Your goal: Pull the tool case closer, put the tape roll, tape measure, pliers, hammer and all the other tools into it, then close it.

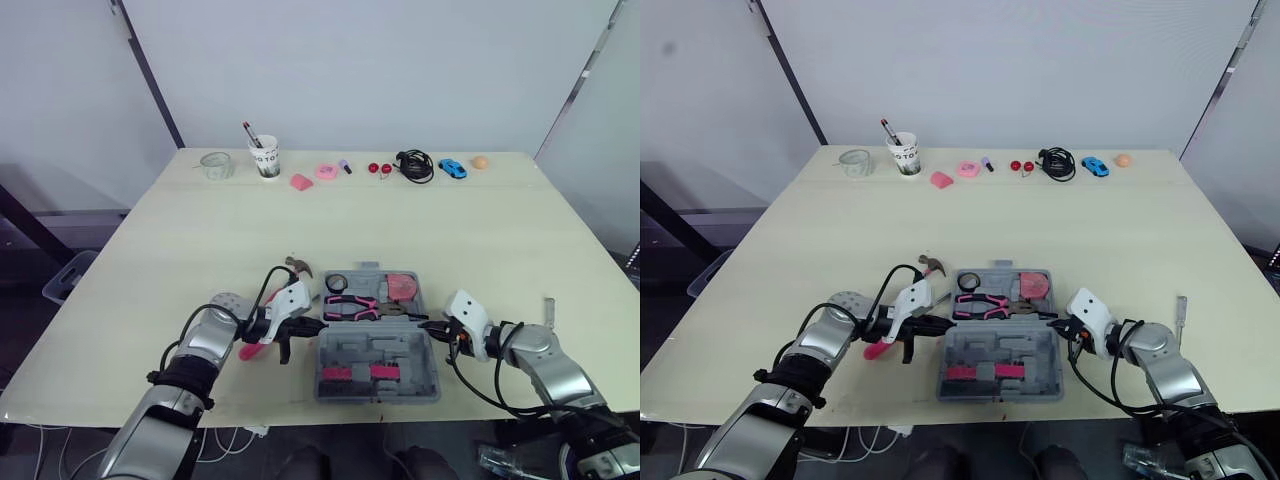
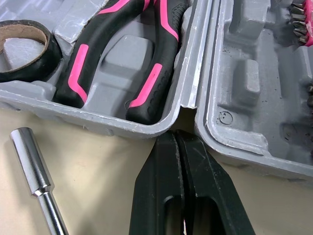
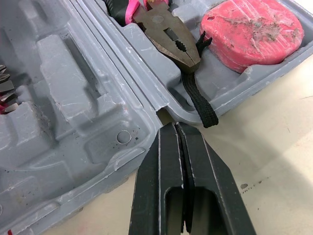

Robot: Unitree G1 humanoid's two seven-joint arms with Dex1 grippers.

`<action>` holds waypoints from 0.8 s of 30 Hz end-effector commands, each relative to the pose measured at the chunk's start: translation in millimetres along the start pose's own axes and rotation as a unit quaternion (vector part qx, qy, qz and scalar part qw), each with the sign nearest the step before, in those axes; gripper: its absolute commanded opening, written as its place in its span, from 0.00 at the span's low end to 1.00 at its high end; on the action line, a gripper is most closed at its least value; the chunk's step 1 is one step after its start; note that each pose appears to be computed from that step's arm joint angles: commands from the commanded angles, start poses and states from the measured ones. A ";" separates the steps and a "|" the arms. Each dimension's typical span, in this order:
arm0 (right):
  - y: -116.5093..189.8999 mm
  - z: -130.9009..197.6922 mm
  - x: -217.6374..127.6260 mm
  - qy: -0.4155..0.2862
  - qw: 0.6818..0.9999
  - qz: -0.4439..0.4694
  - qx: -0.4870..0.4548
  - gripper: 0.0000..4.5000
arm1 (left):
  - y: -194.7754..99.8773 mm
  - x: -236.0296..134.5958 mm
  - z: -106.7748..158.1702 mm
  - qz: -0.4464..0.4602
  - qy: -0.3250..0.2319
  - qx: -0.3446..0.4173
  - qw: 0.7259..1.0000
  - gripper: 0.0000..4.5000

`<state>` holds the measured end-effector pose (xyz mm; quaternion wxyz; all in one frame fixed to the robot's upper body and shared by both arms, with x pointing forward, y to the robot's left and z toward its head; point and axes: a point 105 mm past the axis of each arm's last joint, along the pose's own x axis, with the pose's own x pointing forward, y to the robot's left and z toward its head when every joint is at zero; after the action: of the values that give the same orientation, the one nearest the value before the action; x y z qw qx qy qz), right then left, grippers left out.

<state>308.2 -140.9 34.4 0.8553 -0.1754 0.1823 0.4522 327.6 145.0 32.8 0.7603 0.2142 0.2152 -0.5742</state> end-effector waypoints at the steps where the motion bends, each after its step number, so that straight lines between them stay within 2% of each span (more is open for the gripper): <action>1: 9.1 9.1 3.0 -0.018 1.000 0.021 -0.012 0.00 | -4.7 3.8 -6.3 -0.008 0.010 -0.003 1.000 0.02; 24: 1.8 16.7 6.3 -0.038 0.999 0.001 -0.032 0.00 | 4.7 -0.9 -6.8 0.012 0.010 -0.002 1.000 0.02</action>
<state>309.9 -138.6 33.1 0.8574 -0.1815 0.1683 0.4513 330.0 148.1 32.2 0.7619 0.2170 0.2132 -0.5718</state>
